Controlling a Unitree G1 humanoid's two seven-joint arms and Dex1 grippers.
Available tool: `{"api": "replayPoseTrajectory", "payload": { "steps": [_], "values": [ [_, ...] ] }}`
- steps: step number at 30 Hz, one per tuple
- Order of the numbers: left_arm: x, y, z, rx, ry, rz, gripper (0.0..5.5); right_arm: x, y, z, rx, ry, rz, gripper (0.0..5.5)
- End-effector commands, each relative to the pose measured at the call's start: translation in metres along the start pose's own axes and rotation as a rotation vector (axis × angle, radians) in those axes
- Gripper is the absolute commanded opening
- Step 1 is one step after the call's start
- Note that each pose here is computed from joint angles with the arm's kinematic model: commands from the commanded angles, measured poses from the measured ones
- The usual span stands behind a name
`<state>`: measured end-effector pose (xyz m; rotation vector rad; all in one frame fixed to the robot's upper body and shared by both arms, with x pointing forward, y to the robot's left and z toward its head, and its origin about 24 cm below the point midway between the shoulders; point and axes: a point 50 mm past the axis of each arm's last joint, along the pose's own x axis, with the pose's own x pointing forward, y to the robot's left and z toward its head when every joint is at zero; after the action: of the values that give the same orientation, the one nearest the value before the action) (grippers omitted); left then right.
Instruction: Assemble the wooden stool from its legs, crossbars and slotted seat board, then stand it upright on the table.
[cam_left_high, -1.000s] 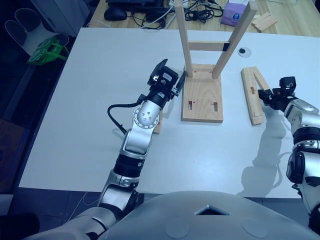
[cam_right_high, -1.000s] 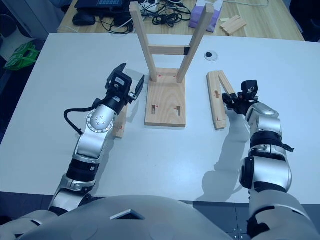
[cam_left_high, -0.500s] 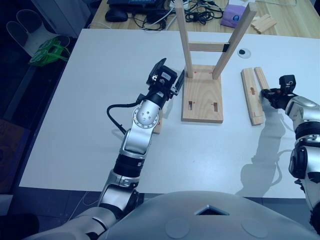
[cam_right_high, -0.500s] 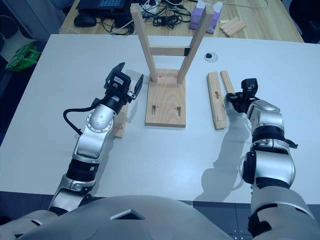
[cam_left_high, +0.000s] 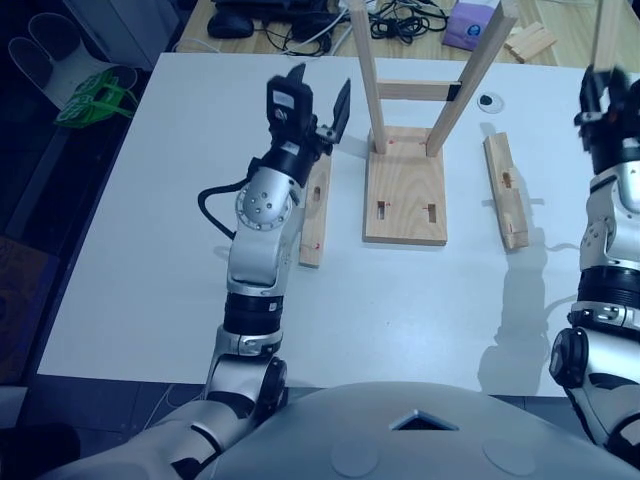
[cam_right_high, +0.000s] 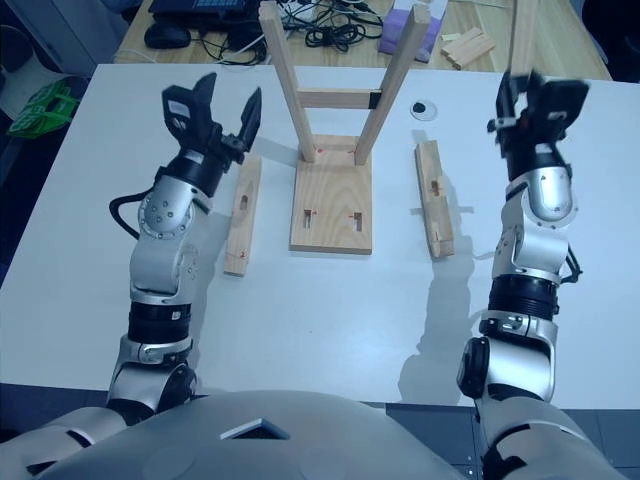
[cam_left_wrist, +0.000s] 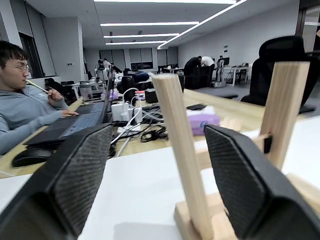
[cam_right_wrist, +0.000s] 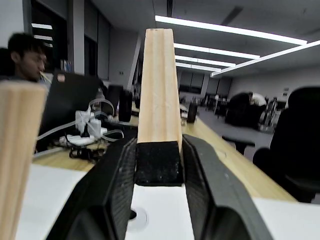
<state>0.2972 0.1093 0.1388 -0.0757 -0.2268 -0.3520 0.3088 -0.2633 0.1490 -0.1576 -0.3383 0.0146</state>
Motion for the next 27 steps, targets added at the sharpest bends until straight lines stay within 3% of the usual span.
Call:
{"api": "replayPoseTrajectory", "payload": {
  "steps": [1, 4, 10, 15, 27],
  "values": [
    [0.004, 0.005, 0.018, -0.32, -0.057, -0.016, 3.34, 0.003, 0.012, 0.055, -0.032, -0.221, 0.049, 1.29],
    [0.004, 0.001, 0.028, -0.611, -0.089, -0.109, 3.34, 0.001, 0.044, 0.085, -0.01, -0.308, 0.257, 1.29],
    [0.008, -0.007, 0.051, -0.812, -0.146, -0.276, 3.34, -0.029, 0.096, 0.067, 0.05, -0.16, 0.695, 1.29],
    [-0.002, -0.017, 0.059, -0.856, -0.164, -0.403, 3.34, -0.034, 0.104, 0.064, 0.061, -0.141, 0.752, 1.29],
    [0.0, -0.028, 0.057, -0.884, -0.144, -0.428, 3.17, -0.036, 0.129, 0.059, 0.153, -0.105, 0.884, 1.29]
  ]
}}
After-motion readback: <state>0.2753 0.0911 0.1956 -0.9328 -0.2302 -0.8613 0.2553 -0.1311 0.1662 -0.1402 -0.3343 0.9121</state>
